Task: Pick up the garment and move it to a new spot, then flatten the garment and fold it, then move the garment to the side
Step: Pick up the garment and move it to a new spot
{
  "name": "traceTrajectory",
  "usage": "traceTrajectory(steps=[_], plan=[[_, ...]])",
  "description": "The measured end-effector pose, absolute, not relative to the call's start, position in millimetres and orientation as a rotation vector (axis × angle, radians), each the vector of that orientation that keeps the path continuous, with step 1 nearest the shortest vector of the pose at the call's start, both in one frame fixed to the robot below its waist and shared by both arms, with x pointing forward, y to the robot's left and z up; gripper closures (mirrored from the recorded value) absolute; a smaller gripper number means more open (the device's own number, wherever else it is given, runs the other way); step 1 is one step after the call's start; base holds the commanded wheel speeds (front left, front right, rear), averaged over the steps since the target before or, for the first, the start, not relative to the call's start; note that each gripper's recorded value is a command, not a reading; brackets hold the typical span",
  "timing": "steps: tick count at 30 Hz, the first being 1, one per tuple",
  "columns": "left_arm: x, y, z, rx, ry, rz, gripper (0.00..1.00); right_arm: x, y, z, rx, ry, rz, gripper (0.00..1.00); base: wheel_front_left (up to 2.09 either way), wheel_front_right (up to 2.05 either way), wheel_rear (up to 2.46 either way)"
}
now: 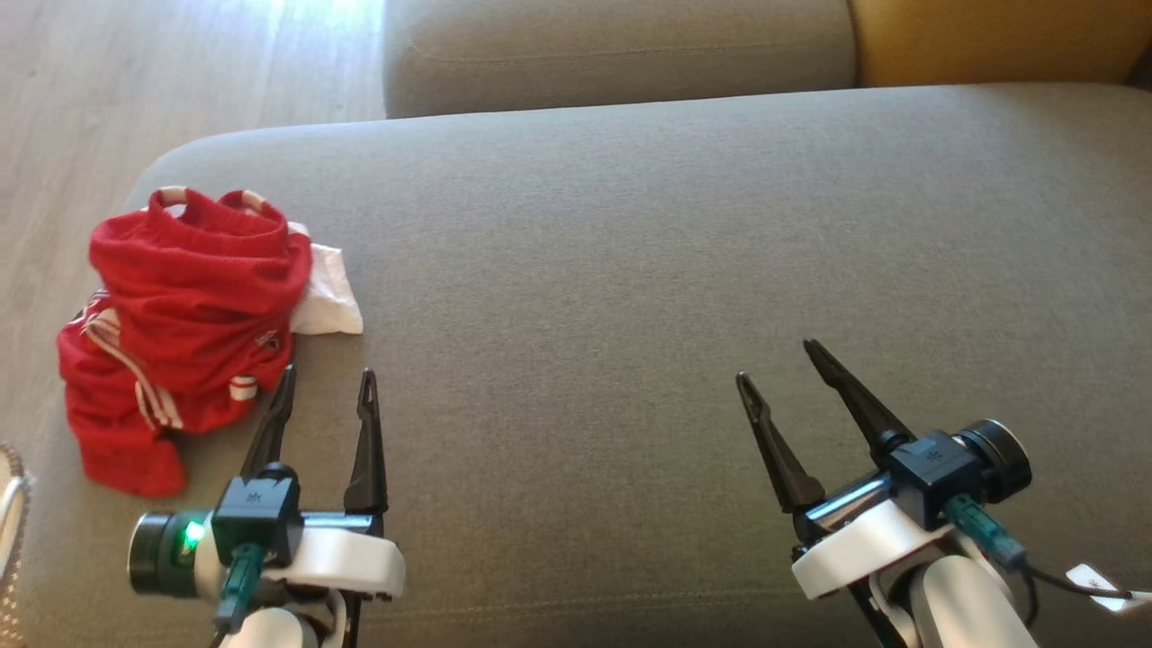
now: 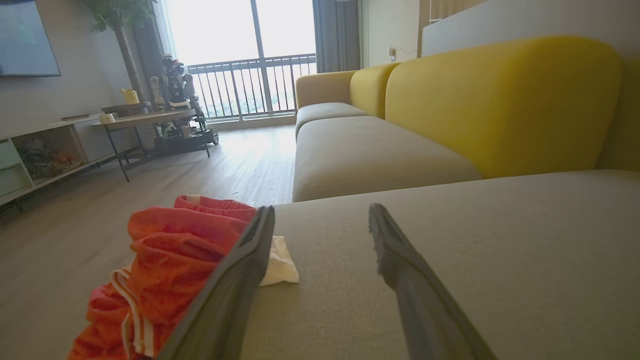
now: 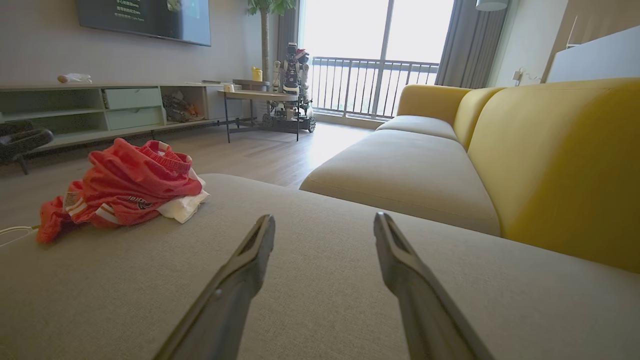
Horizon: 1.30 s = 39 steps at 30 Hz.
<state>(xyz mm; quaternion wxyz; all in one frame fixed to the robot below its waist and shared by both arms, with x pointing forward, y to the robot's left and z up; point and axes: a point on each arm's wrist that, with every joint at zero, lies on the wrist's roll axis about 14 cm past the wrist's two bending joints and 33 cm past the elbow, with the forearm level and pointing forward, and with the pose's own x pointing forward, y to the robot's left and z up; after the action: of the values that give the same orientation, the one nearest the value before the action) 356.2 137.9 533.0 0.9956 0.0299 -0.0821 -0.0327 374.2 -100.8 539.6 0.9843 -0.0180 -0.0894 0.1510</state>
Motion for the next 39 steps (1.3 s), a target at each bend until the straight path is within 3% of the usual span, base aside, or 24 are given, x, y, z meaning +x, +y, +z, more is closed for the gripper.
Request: traceTrajectory(steps=[26,34,39], plan=[[297.5,226.5,516.2,0.044,-0.108,0.242,0.00,375.8,-12.4,537.5,-0.013,-0.176,0.568,0.00,0.00,0.00,0.00],[297.8,238.7,513.2,0.053,-0.090,0.284,0.00,383.9,-8.4,526.2,0.011,-0.144,0.576,0.00,0.00,0.00,0.00],[326.8,240.6,536.2,0.086,-0.152,0.255,0.00,396.6,-6.0,515.2,0.025,-0.118,0.578,0.00,0.00,0.00,0.00]])
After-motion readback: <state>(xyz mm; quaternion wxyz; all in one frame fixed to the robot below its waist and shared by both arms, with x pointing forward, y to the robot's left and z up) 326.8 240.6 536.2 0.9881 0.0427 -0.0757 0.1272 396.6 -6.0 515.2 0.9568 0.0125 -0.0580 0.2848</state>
